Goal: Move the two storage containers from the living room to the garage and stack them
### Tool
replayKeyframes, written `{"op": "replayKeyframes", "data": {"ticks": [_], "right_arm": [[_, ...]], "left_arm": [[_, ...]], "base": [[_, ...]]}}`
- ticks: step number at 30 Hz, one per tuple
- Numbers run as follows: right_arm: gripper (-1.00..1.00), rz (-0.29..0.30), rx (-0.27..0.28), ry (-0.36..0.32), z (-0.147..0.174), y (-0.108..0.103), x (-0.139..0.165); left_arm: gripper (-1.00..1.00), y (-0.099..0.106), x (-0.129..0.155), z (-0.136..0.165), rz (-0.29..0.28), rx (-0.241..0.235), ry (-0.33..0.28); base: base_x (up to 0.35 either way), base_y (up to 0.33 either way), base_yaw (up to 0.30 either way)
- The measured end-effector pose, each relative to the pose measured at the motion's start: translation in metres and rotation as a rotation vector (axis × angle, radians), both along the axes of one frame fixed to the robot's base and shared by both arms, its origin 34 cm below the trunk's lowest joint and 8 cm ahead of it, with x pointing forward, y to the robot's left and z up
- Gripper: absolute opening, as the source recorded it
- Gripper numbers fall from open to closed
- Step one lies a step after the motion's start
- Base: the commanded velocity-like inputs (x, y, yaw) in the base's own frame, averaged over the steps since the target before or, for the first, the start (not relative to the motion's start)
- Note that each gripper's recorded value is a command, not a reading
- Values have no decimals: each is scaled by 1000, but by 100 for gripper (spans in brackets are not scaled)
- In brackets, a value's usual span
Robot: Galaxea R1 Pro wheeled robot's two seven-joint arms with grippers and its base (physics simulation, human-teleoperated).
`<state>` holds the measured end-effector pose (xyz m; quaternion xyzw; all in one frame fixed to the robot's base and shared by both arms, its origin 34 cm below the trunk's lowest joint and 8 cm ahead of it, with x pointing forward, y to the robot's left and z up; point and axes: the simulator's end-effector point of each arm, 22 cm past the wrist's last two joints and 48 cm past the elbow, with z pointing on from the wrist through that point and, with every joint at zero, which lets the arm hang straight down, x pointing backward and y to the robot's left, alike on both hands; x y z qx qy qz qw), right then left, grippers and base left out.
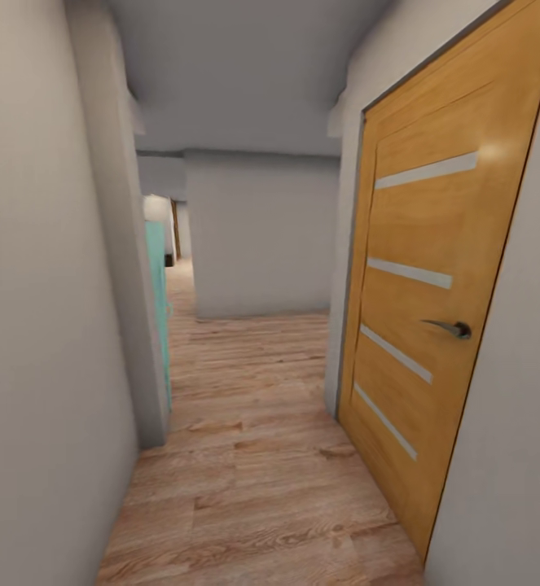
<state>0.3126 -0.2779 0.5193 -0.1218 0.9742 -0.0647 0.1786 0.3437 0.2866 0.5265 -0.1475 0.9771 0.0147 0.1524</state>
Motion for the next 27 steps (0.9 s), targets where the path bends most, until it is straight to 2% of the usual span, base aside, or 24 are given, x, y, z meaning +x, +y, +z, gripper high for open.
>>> {"op": "replayKeyframes", "data": {"ticks": [27], "right_arm": [[100,-20,1,-2,0,-3,0]], "left_arm": [[100,0,0,0,-1,0,1]], "base": [[322,0,7]]}}
